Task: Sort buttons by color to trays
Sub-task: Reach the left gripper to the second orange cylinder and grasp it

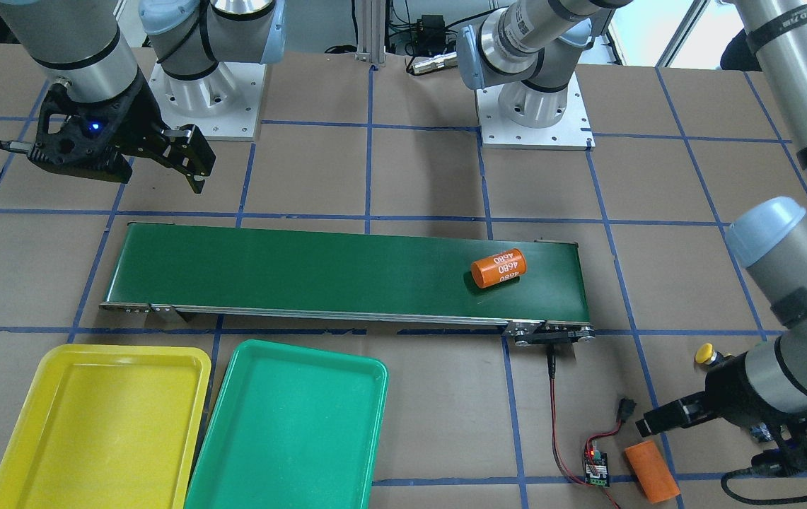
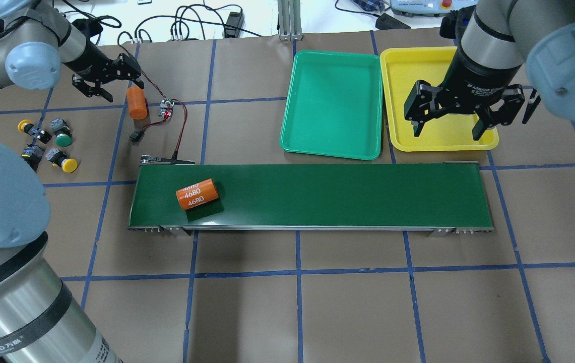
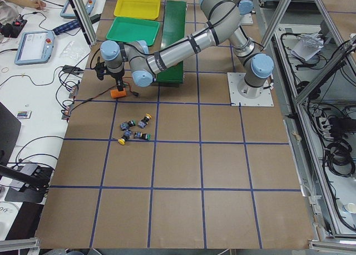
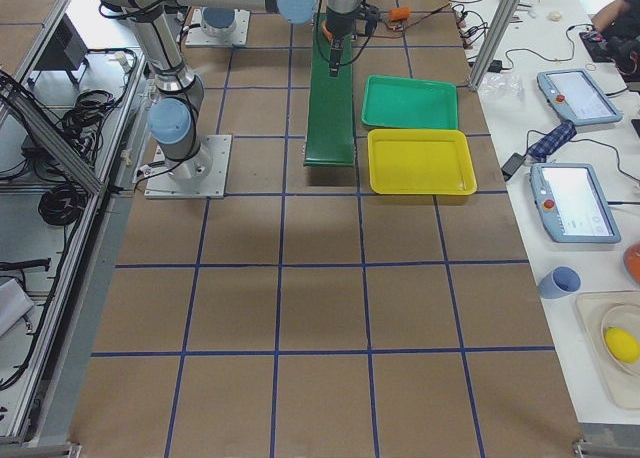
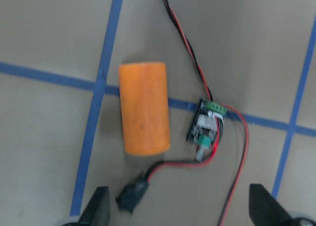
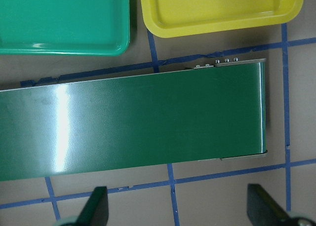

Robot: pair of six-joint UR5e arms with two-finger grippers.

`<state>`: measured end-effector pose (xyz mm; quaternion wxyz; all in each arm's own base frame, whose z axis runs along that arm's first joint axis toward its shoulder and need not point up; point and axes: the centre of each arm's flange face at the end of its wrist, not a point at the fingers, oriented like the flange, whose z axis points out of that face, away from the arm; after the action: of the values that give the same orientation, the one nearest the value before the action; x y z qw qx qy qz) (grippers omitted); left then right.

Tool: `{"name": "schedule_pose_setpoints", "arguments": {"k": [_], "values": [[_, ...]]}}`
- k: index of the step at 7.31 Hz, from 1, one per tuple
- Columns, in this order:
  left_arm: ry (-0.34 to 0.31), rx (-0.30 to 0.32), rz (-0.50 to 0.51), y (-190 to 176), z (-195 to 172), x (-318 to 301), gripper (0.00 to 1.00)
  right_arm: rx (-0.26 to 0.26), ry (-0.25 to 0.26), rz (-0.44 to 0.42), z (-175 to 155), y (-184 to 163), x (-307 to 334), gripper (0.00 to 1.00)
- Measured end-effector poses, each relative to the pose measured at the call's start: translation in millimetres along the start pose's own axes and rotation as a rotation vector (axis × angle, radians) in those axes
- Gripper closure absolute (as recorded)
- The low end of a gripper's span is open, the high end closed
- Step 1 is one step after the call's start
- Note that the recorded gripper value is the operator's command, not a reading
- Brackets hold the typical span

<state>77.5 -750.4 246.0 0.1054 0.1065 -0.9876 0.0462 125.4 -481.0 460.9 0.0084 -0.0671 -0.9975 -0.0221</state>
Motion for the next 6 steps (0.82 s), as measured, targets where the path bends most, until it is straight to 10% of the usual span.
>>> {"name": "schedule_pose_setpoints", "arguments": {"k": [3, 4, 5, 6], "values": [[-0.042, 0.007, 0.049, -16.8, 49.4, -13.3, 0.06, 0.0, 0.001, 0.0, -0.1, 0.2, 0.1, 0.0], [-0.047, 0.003, 0.056, -18.3, 59.9, -16.1, 0.68, 0.0, 0.002, 0.0, -0.4, 0.3, 0.3, 0.0], [-0.049, 0.0, 0.061, -18.8, 65.0, -16.3, 1.0, 0.001, 0.002, 0.001, -0.4, 0.3, 0.5, 0.0], [-0.049, 0.0, 0.065, -19.3, 66.7, -15.5, 1.0, 0.0, 0.002, 0.001, -0.2, 0.3, 0.4, 0.0]]}}
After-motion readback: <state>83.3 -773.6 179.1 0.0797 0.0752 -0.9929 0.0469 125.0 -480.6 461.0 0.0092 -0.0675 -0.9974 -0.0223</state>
